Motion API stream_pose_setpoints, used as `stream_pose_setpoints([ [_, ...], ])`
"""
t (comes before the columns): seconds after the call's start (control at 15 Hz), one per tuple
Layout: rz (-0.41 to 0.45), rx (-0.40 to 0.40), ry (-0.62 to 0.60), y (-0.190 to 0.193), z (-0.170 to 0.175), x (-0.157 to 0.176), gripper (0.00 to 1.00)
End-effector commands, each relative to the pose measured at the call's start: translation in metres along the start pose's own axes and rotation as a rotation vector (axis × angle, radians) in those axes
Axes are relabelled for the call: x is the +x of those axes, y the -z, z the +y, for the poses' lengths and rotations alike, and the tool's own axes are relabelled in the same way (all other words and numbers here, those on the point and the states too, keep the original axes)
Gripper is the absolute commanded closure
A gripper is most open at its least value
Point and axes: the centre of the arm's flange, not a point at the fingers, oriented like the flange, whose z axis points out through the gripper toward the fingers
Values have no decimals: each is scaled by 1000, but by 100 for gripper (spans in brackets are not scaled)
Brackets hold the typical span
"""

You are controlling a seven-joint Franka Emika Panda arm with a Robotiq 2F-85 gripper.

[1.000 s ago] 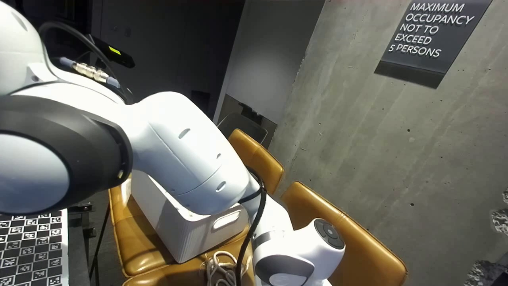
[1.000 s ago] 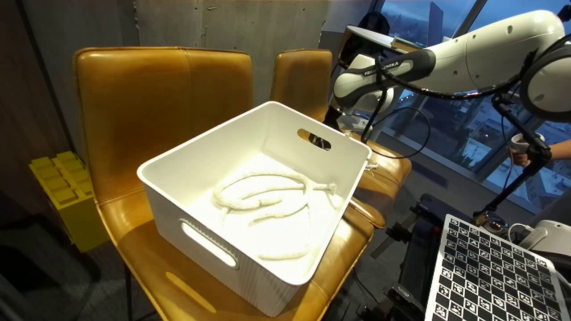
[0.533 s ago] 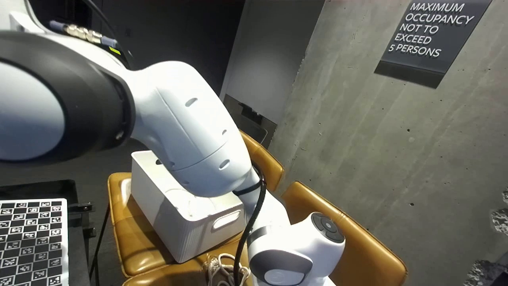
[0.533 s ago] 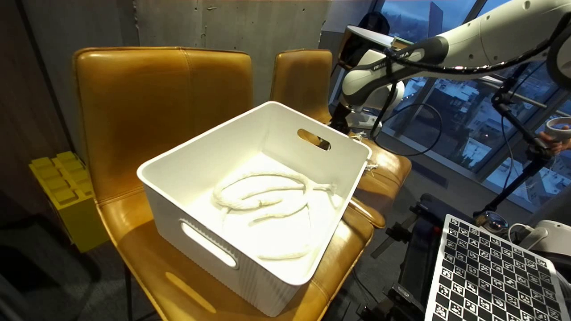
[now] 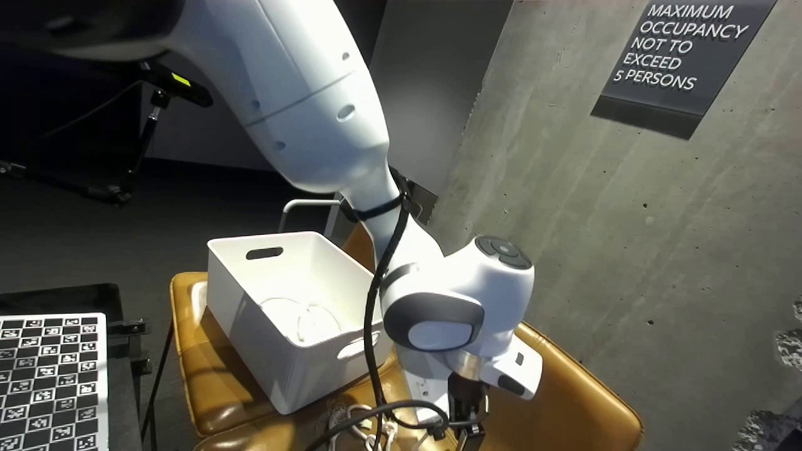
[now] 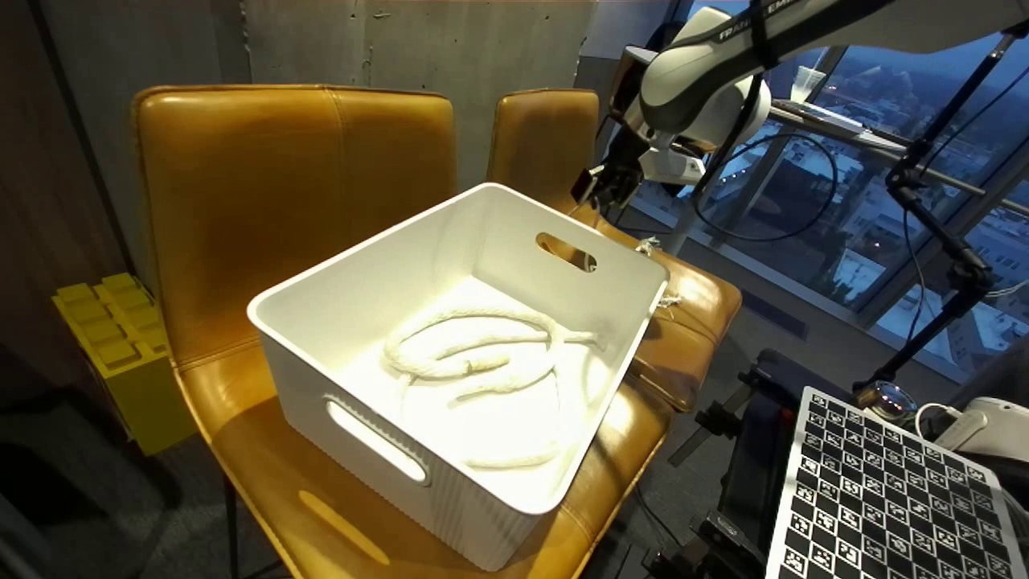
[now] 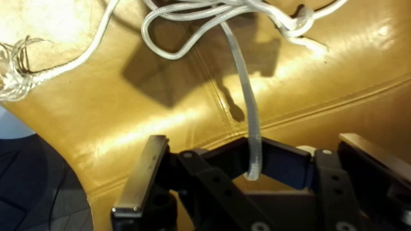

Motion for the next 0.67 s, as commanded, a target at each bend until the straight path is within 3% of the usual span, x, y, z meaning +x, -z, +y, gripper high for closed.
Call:
stream_pose_setpoints([
  [0.0,72,42,73,82,-30,-31,100],
  [0.6,135,106,256,224,-164,-88,100],
])
